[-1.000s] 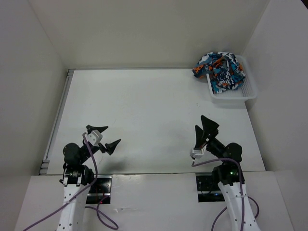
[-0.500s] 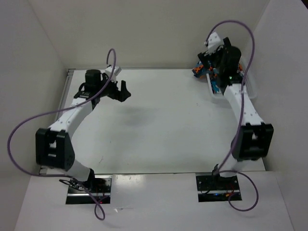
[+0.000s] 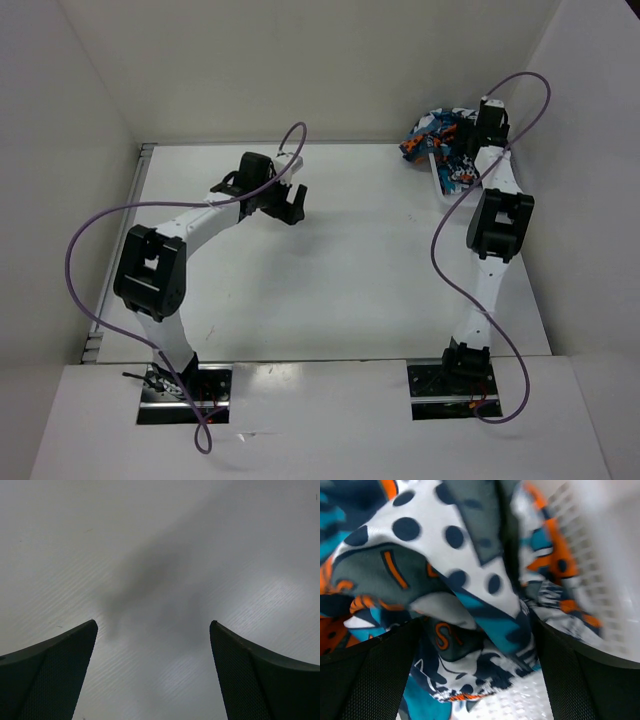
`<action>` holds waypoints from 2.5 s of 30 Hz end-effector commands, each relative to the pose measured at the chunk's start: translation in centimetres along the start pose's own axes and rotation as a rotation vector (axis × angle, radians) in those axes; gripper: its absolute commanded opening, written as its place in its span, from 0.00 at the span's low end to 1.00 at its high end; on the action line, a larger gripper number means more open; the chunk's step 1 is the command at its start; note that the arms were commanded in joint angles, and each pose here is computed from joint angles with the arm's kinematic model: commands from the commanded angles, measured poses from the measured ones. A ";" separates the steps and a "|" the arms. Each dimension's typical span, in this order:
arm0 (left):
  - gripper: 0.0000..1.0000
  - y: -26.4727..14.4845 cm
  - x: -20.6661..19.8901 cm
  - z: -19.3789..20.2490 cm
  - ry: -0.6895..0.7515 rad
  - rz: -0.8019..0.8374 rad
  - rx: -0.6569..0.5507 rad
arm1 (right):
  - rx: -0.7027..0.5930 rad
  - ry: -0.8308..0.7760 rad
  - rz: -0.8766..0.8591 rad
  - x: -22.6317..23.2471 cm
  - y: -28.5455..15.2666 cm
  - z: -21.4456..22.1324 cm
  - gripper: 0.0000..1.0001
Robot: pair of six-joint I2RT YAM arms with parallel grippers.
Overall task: Fold and stack the shorts
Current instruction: Grab the shorts from the pile, then move the shorts to the center of the board
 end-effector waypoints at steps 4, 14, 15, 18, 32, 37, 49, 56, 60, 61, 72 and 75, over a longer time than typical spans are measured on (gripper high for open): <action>1.00 0.6 0.9 -1.7 0.017 -0.061 -0.059 | -0.055 0.036 -0.097 1.3 0.1 -2.3 0.88; 1.00 1.0 1.1 -1.8 0.019 -0.069 -0.068 | -0.067 -0.018 -0.099 0.8 -1.4 -3.1 0.00; 1.00 0.8 1.1 -1.7 0.019 -0.069 -0.068 | -0.085 -0.017 -0.108 0.7 -2.0 -3.8 0.00; 1.00 0.0 0.9 -1.9 0.025 -0.068 -0.094 | -0.154 -0.055 -0.136 1.8 -5.3 -7.0 0.00; 1.00 -7.7 -1.0 -1.9 0.059 -0.092 -0.244 | -0.728 -0.011 0.095 3.9 -32.2 -22.1 0.00; 1.00 -11.8 -1.6 -1.4 0.072 -0.140 -0.343 | -0.989 -0.174 -0.096 8.0 -45.0 -24.9 0.00; 1.00 -19.7 1.9 2.4 -0.003 -0.283 -0.451 | -0.632 -0.321 -0.834 20.0 -41.1 -13.8 0.99; 1.00 -19.4 3.2 5.9 -0.058 -0.304 -0.365 | -0.514 -0.424 -0.694 19.5 -37.0 -8.5 0.99; 1.00 -17.4 4.5 9.6 -0.104 -0.361 -0.256 | -0.417 -0.571 -0.792 20.6 -35.2 -3.3 0.99; 1.00 -17.1 5.2 9.4 -0.100 -0.396 -0.284 | -0.388 -0.591 -0.809 20.7 -34.8 -2.2 0.97; 1.00 -14.0 11.5 6.9 -0.173 -0.524 -0.275 | -0.121 -0.672 -0.904 22.1 -30.9 8.3 0.84; 1.00 -12.9 12.9 6.1 -0.203 -0.498 -0.224 | -0.092 -0.709 -0.901 22.6 -29.2 10.6 0.91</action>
Point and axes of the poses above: each gripper's point midway between its finger pads, its own y axis out along the fingers, its own x axis along the line the jaws close on, z = x × y, the point moved 6 cm from there along -y, back along the fingers, and after that the axes turned 8 degrees about -y, right-handed, at the moved point
